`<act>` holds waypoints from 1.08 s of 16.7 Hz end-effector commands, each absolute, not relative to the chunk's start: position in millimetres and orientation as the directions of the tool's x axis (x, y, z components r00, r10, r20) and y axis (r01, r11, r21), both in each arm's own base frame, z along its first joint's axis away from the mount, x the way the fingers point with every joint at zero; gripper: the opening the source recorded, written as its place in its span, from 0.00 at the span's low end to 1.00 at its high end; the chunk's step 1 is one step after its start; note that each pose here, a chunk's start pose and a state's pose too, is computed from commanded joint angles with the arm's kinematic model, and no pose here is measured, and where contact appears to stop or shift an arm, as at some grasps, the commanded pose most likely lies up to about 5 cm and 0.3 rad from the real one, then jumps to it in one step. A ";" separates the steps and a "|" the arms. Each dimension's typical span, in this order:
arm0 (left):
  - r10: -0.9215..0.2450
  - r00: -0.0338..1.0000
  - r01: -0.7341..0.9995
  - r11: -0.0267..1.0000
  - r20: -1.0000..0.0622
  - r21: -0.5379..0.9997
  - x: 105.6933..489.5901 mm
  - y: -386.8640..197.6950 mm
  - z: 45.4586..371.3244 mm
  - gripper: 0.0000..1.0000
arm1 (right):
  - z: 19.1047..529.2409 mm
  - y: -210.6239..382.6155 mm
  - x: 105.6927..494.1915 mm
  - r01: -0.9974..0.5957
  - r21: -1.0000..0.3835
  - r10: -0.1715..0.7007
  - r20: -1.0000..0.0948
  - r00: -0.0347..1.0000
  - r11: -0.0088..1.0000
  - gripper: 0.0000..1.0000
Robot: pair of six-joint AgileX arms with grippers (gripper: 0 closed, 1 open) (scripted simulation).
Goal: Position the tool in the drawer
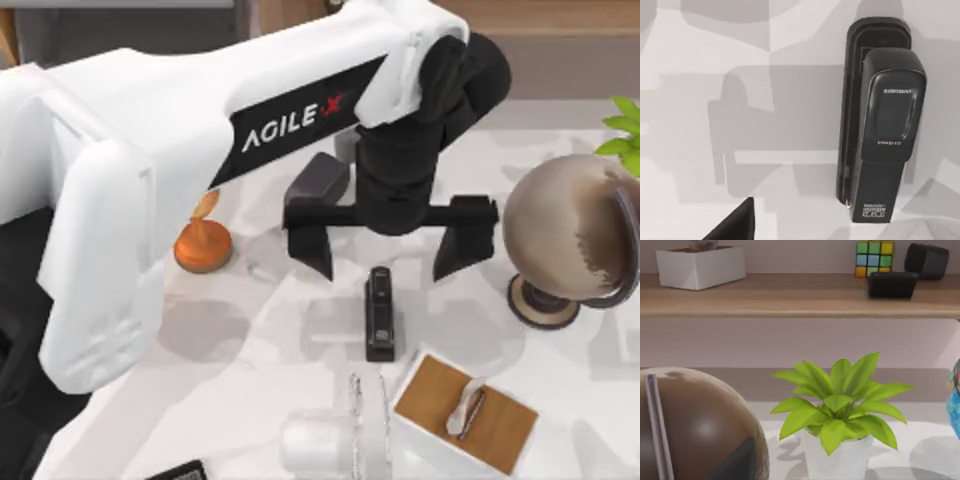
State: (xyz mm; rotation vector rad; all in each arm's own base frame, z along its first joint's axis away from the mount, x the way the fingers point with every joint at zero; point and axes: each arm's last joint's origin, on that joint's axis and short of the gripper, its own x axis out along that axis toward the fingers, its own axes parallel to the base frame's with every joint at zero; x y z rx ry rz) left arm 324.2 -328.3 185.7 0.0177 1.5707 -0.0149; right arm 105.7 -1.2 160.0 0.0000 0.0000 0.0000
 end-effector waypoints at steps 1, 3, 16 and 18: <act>0.004 0.000 0.019 1.000 -1.000 0.004 325.1 -327.3 181.9 1.00 | 160.0 -1.2 105.7 0.000 0.000 0.000 0.000 1.000 1.000 1.00; 0.008 0.000 0.015 1.000 -1.000 0.008 327.6 -324.9 167.5 1.00 | 160.0 -1.2 105.7 0.000 0.000 0.000 0.000 1.000 1.000 1.00; 0.002 0.000 0.024 1.000 -1.000 0.002 322.8 -329.8 116.4 0.92 | 160.0 -1.2 105.7 0.000 0.000 0.000 0.000 1.000 1.000 1.00; 0.002 0.000 0.024 1.000 -1.000 0.002 322.8 -329.8 116.4 0.77 | 160.0 -1.2 105.7 0.000 0.000 0.000 0.000 1.000 1.000 1.00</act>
